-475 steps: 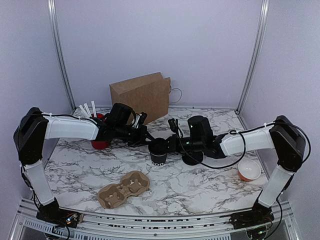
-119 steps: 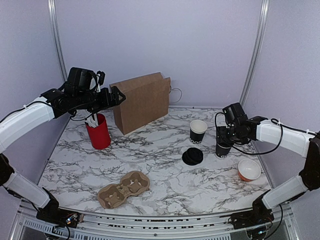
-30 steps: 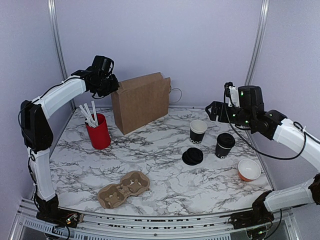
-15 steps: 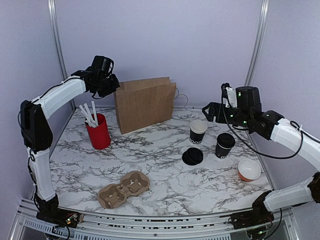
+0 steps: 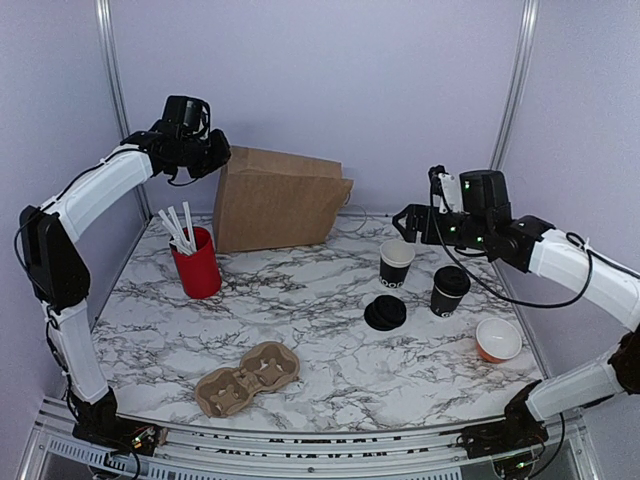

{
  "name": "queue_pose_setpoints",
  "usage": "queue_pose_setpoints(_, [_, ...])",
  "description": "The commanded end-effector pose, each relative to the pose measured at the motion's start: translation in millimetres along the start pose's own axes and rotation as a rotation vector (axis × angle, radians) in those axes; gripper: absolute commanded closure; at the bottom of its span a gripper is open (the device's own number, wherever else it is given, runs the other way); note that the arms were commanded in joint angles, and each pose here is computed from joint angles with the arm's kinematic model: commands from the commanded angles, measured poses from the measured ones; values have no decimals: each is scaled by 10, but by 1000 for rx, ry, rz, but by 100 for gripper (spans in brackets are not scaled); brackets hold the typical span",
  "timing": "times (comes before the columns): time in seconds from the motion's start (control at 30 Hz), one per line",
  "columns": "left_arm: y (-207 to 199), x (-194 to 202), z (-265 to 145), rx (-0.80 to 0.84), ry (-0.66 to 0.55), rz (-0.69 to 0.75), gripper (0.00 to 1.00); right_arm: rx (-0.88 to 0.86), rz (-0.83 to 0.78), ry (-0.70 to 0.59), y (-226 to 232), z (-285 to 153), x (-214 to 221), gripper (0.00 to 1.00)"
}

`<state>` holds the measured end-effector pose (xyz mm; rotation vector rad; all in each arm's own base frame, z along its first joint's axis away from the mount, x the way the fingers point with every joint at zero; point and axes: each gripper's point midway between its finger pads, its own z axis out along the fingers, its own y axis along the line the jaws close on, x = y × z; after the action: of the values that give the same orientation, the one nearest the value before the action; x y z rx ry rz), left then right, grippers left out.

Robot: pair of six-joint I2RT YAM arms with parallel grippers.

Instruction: Pack the takeout coffee

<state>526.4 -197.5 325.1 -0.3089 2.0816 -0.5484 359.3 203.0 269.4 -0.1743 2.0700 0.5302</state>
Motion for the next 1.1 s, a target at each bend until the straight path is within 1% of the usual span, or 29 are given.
queue_pose_setpoints(0.0, [-421, -446, -463, 196, -76, 8, 100, -67, -17, -76, 89, -10, -338, 5])
queue_pose_setpoints(0.1, [-554, -537, -611, 269, -74, 3, 100, -108, -16, -79, 61, 31, -367, 5])
queue_pose_setpoints(0.27, [-721, -633, -810, 352, -74, -2, 100, -199, -80, -85, 159, 128, -336, 5])
queue_pose_setpoints(0.43, [-850, -738, -1031, 409, -93, -2, 100, -192, -126, -126, 78, 262, -366, 5])
queue_pose_setpoints(0.57, [-869, -735, -1063, 422, -85, -2, 100, -240, -149, -103, 128, 480, -348, 7])
queue_pose_setpoints(0.77, [-886, -689, -1065, 440, -63, -4, 100, -367, -158, -101, 363, 765, -356, 8])
queue_pose_setpoints(0.83, [-907, -705, -1099, 452, -62, -8, 100, -373, -189, -107, 393, 824, -361, 8])
queue_pose_setpoints(0.93, [-947, -724, -1152, 476, -57, -17, 100, -340, -213, -89, 309, 941, -312, 8])
queue_pose_setpoints(1.07, [-1003, -729, -1220, 507, -46, -29, 100, -341, -203, -43, 216, 1080, -160, 11])
